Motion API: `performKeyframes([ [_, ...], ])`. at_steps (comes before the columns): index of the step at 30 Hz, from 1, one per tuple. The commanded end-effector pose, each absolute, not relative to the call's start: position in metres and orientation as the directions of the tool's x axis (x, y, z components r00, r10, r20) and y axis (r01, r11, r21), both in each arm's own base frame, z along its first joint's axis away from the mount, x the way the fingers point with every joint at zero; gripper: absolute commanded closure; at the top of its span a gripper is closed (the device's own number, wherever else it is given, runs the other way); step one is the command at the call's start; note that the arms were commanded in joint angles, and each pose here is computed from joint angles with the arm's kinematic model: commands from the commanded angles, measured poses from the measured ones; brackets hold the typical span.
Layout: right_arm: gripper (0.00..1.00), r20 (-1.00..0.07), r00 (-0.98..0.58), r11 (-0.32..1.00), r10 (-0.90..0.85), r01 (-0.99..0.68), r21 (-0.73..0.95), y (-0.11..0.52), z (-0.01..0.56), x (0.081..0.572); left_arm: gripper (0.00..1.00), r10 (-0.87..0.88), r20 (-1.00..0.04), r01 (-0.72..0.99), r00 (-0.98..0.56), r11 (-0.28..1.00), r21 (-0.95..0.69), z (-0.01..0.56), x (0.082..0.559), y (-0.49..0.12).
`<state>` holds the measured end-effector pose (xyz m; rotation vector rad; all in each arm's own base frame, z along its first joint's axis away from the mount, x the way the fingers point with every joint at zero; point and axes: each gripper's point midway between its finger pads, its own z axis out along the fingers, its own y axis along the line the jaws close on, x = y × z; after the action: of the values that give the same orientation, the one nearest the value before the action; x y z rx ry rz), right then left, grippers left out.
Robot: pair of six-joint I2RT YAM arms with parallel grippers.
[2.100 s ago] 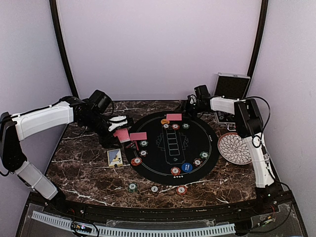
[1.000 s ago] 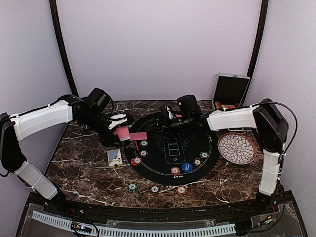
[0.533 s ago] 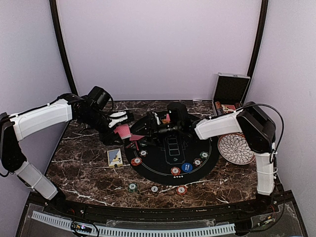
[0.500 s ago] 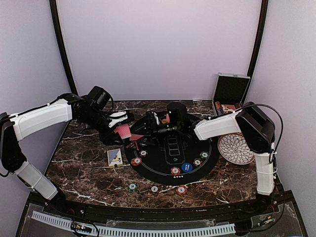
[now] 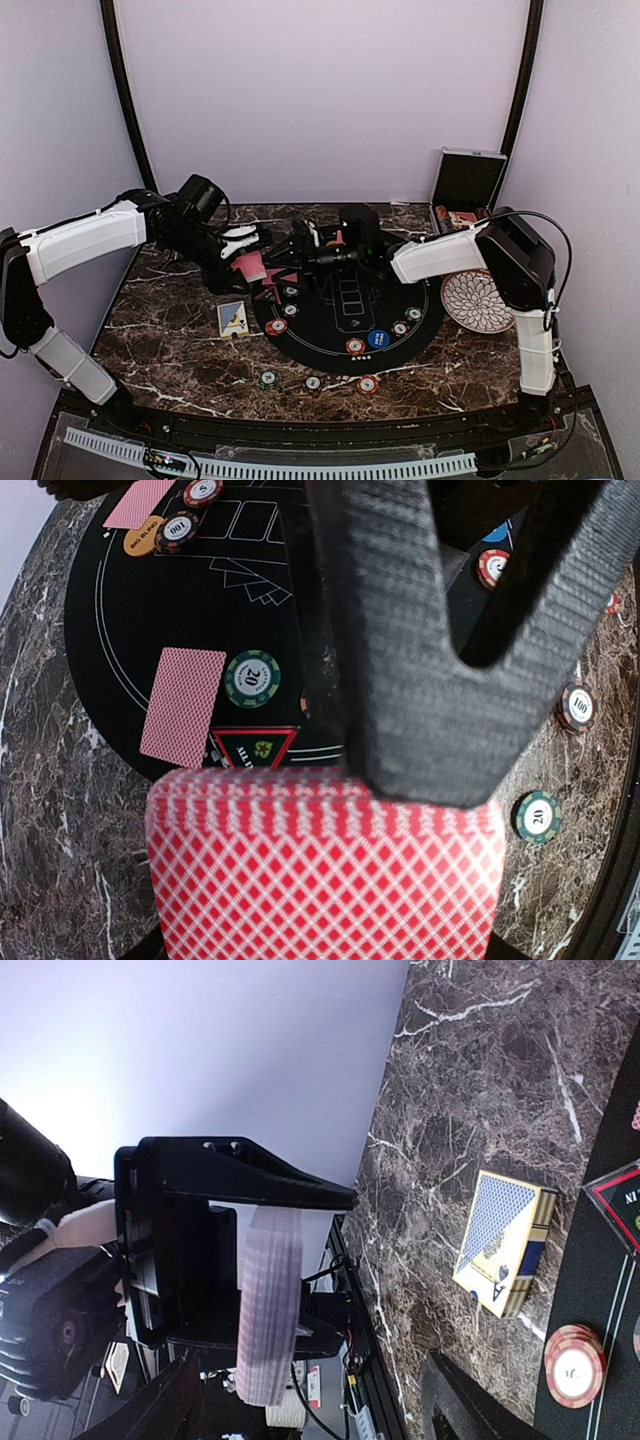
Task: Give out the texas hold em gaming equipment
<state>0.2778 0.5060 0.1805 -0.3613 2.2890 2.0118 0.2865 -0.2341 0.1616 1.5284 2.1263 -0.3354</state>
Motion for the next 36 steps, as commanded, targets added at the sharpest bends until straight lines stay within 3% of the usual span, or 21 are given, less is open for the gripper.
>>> performKeyframes([
  [1,0.26,-0.260,-0.954,0.040,-0.150,-0.269,0.962,0.523,0.201,0.271,0.96,0.800,-0.552,0.938,-0.236,0.335,0.084,0.173,0.286,-0.241],
  [15,0.30,-0.226,-0.949,0.012,-0.221,-0.234,0.972,0.557,0.193,0.267,0.96,0.797,-0.560,0.941,-0.228,0.328,0.085,0.177,0.287,-0.247],
  [21,0.41,-0.199,-0.951,-0.008,-0.236,-0.203,0.979,0.565,0.190,0.268,0.95,0.801,-0.558,0.944,-0.218,0.319,0.089,0.179,0.287,-0.250],
  [28,0.42,-0.160,-0.976,0.146,-0.149,-0.182,0.972,0.546,0.158,0.290,0.95,0.814,-0.546,0.944,-0.197,0.307,0.117,0.178,0.287,-0.247],
  [36,0.49,-0.194,-0.973,0.179,-0.122,-0.213,0.960,0.521,0.164,0.293,0.96,0.817,-0.542,0.945,-0.195,0.305,0.121,0.177,0.287,-0.246],
])
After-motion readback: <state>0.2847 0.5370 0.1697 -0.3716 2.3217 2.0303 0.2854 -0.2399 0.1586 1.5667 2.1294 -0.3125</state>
